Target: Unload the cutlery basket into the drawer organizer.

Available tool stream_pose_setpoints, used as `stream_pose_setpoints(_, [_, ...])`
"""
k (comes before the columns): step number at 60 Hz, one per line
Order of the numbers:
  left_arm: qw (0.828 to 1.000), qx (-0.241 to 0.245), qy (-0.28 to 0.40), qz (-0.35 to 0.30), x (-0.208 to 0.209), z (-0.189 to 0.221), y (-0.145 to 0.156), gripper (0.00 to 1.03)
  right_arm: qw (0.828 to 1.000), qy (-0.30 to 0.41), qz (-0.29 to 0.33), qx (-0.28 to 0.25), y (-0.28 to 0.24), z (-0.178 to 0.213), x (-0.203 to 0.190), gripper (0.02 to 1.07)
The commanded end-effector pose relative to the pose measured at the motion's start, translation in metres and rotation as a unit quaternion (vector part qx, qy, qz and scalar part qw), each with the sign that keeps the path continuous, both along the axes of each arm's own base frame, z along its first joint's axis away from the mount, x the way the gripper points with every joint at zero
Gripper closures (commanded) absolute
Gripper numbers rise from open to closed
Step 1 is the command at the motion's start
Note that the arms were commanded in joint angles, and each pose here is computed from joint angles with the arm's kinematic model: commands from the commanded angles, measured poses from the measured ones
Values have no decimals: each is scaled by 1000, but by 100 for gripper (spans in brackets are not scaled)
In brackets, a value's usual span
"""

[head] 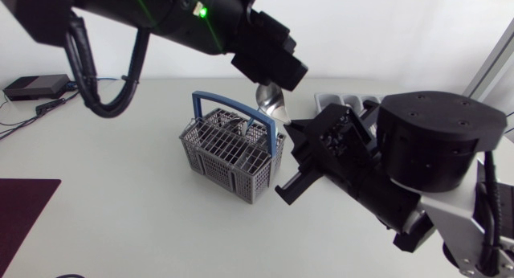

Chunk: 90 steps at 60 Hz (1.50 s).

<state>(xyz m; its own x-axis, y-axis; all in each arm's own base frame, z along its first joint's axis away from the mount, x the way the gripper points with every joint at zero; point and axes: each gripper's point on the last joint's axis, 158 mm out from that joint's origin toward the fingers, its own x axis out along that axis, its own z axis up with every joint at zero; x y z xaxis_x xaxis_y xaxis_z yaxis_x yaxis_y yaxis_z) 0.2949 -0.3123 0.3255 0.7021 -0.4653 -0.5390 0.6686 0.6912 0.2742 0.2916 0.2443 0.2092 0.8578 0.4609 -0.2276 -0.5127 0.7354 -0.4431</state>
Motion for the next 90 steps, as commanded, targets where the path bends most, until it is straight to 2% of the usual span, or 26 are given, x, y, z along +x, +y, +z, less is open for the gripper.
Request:
stream_pose_setpoints(1, [1000, -20, -10, 2, -4, 13, 6, 16, 1000, 2, -9, -11, -11, -7, -2, 101])
stream_pose_setpoints(3, [999, -27, -22, 4, -2, 19, 10, 12, 1000, 5, -16, -14, -18, -8, -1, 101])
stream_pose_setpoints(9, [998, -36, -47, 23, 13, 26, 27, 9, 998, 18, -53, -22, -46, -15, 16, 101])
stream_pose_setpoints(17, [997, -23, -58, 36, 25, 18, 41, 8, 994, 39, -105, -18, -86, -23, 46, 101])
stream_pose_setpoints(28, [997, 20, -62, 38, 33, -13, 57, 7, 976, 85, -201, 13, -159, -39, 107, 101])
stream_pose_setpoints(41, [996, 49, -74, 32, 27, -35, 77, 7, 954, 138, -261, 52, -206, -59, 171, 101])
stream_pose_setpoints(58, [994, 88, -61, 23, 17, -83, 94, 7, 926, 201, -307, 89, -239, -107, 239, 101])
stream_pose_setpoints(74, [995, 82, -50, 28, 19, -100, 102, 7, 897, 261, -334, 128, -272, -157, 295, 101])
stream_pose_setpoints(90, [997, 68, -39, 27, 23, -112, 104, 7, 875, 299, -347, 157, -279, -187, 327, 101])
